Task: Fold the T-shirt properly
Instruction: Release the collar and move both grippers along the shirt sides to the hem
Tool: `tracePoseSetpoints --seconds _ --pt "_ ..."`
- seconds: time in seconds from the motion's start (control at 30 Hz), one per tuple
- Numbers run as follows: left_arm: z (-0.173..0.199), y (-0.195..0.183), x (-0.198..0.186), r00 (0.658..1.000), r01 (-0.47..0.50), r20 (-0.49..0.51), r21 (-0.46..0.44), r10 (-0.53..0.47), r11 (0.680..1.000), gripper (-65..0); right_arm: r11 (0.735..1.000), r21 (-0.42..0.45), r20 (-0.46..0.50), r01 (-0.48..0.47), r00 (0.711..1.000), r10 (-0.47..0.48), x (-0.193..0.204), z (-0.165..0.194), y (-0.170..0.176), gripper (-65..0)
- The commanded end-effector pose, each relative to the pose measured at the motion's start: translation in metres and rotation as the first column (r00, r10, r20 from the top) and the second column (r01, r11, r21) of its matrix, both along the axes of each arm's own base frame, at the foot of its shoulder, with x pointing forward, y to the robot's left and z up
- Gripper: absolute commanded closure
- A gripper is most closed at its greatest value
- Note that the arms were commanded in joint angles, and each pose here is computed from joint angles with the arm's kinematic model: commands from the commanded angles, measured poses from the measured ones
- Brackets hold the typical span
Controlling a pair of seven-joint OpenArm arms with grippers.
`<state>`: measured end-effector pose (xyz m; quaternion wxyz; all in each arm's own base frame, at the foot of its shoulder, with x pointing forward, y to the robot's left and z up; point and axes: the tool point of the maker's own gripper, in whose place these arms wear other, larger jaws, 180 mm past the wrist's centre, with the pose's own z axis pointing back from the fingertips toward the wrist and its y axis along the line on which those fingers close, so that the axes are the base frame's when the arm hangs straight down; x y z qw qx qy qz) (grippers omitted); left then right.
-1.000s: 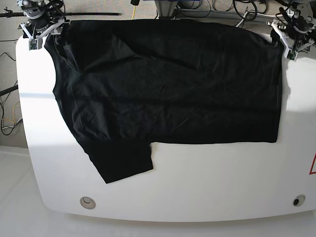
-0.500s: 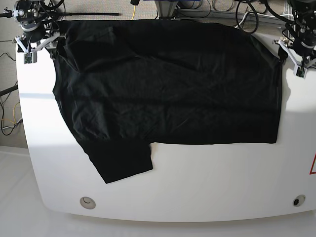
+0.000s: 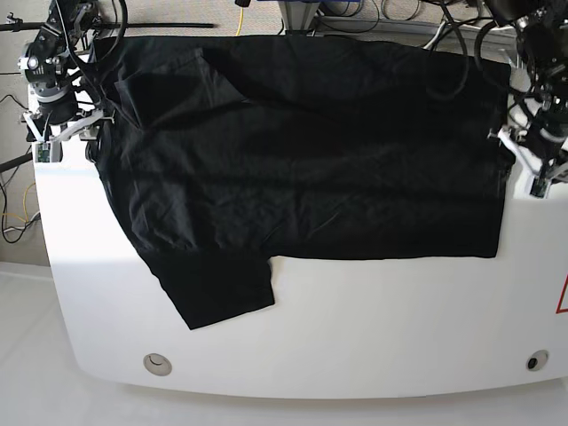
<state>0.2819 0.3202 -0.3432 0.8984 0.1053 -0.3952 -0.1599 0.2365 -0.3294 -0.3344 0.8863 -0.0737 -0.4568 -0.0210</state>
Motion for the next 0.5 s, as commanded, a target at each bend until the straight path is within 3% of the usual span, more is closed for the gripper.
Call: tracePoseSetpoints --seconds 0.0,0.47 --pt "0.017 -0.012 0.032 0.996 0.048 0.081 -0.029 -0.046 0.998 -37.3 1.0 -0.025 0.061 -0.003 0.998 0.005 0.015 0.02 -0.005 -40.0" --pt "0.014 -0.038 0.103 0.986 0.128 0.124 -0.146 -0.11 0.981 -37.6 0.999 0.033 0.122 -0.001 0.993 -0.003 0.054 0.023 -0.001 -40.2"
